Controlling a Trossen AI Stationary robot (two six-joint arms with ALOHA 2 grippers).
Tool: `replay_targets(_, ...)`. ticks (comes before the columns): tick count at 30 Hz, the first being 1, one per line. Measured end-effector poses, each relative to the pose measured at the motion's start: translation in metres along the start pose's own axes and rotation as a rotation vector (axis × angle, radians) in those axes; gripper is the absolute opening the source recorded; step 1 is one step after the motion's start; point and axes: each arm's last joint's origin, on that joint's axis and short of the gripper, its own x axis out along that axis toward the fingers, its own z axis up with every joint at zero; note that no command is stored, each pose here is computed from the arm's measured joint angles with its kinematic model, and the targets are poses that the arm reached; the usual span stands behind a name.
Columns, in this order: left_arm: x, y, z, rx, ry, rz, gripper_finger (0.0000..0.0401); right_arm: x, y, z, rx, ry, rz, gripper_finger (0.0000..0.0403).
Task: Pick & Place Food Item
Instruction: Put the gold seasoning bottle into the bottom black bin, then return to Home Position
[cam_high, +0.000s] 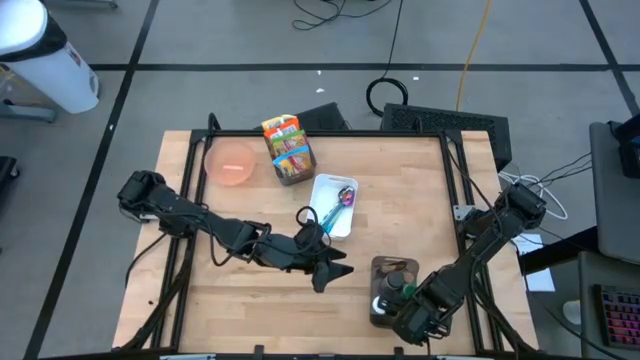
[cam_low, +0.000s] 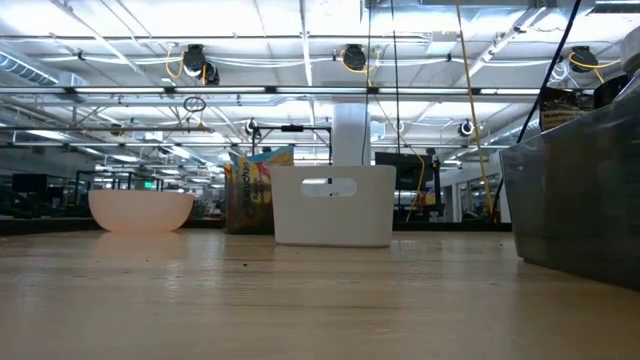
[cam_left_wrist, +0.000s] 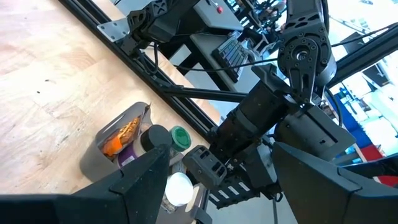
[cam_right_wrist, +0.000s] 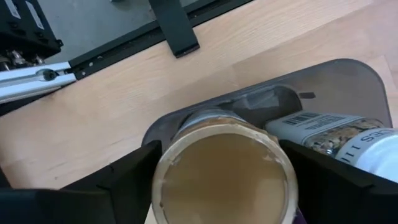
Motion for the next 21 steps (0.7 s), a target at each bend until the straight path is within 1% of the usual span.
replay_targets(3,0.0,0.0,0.0,0.009,0.0,0.0,0.0292,0.0,0.0,0.0,-0.014,0.001,0.0,0.0317)
replay_targets(6,0.0,0.0,0.0,0.012,0.001,-0.001,0.0292,-0.003,0.001,-0.001,-0.016,0.001,0.0,0.0313)
replay_targets(11,0.001,0.002,0.003,0.011,-0.003,0.001,0.0292,-0.025,0.005,-0.005,-0.018,-0.034,-0.016,0.0308)
replay_targets(13,0.001,0.003,0.006,0.007,-0.012,-0.002,0.0292,-0.039,0.007,-0.006,0.003,-0.066,-0.036,0.0308)
replay_targets(16,-0.002,0.003,0.015,0.014,0.002,-0.032,0.0292,-0.07,0.011,-0.005,0.051,-0.145,-0.107,0.0307)
replay_targets(19,-0.01,0.0,0.026,0.046,-0.003,-0.067,0.0288,-0.109,0.013,-0.006,0.125,-0.258,-0.207,0.0298)
replay_targets(21,-0.02,-0.006,0.038,0.091,-0.038,-0.096,0.0276,-0.137,0.012,-0.009,0.18,-0.357,-0.305,0.0286)
